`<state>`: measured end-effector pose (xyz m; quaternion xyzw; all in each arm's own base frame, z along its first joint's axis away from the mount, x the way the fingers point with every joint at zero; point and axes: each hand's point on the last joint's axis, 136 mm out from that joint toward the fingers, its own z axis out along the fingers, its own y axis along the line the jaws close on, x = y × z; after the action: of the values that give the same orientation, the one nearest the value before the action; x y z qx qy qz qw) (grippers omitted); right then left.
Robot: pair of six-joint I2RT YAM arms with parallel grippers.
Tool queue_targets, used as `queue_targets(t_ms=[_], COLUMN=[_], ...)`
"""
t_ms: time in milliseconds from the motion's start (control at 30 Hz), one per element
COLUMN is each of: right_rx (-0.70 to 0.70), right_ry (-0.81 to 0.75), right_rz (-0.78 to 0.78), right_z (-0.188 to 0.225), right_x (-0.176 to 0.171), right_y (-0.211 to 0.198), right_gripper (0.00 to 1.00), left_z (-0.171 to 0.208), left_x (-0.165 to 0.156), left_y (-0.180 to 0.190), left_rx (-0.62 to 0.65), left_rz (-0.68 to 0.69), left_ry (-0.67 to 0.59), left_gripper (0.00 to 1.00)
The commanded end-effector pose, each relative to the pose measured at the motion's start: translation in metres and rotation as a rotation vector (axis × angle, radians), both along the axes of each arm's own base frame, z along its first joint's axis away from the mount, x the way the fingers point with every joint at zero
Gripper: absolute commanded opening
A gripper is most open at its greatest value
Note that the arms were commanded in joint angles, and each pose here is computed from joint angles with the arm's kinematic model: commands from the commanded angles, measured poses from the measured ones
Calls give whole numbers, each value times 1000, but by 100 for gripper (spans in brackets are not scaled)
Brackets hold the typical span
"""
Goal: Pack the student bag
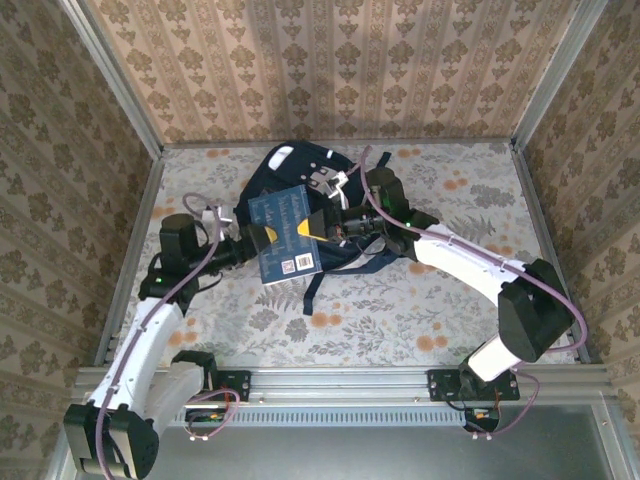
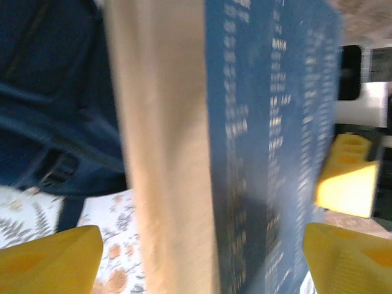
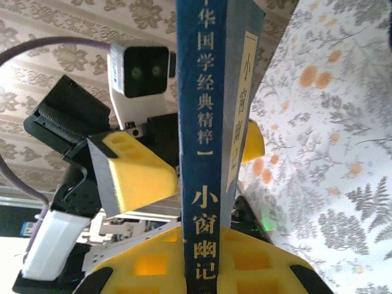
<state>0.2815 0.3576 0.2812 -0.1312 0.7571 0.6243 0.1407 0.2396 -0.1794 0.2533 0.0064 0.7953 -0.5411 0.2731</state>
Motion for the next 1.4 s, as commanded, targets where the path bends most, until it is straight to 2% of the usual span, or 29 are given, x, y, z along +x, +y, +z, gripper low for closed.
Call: queue_targets(t_ms=[0,167,267,300,333,400,600,733,767,867,1000,1067,1133,1200,1267,1367], right_rx=[132,148,137,133,125,123,91,50,37,15,76,157,272,359,398,411], right_ry=[-74,-107,-109,-110,-103,-119,-121,-127,-130,-170,-191,-183,-163,-156,-183,-219], right_rz=[75,90,81,78,75,61,24,-27,-46,-142,-270,-333,-416,-494,-551,-586], right_z=[51,66,65,64,61,66,55,46,44,41,44,47,50,54,58,63], right_x=[-24,-36,-35,-34,-33,-35,-30,-23,-20,-11,-2,1,4,5,1,-6], right_y=[-5,-13,-19,-20,-22,-28,-36,-44,-46,-56,-67,-72,-79,-86,-88,-81], right_gripper=[0,0,0,0,0,0,0,0,7,36,52,56,67,73,79,86], left_z=[43,52,56,59,63,69,86,90,89,86,91,100,108,113,121,126], left_x=[-9,-14,-16,-17,-19,-22,-38,-48,-47,-36,-14,-1,13,25,26,24], left_y=[-14,-22,-24,-25,-26,-26,-41,-54,-55,-52,-44,-37,-27,-17,-12,-17], left_rx=[-86,-129,-167,-178,-187,-194,-240,-230,-222,-197,-203,-239,-298,-373,-433,-430], left_rz=[-134,-189,-202,-208,-219,-232,-327,-386,-380,-317,-155,-55,68,191,270,322], left_ry=[-113,-135,-148,-153,-171,-213,-283,-314,-315,-313,-332,-348,-350,-351,-387,-417], left_gripper=[85,80,72,67,54,40,23,0,0,0,0,0,0,0,0,0])
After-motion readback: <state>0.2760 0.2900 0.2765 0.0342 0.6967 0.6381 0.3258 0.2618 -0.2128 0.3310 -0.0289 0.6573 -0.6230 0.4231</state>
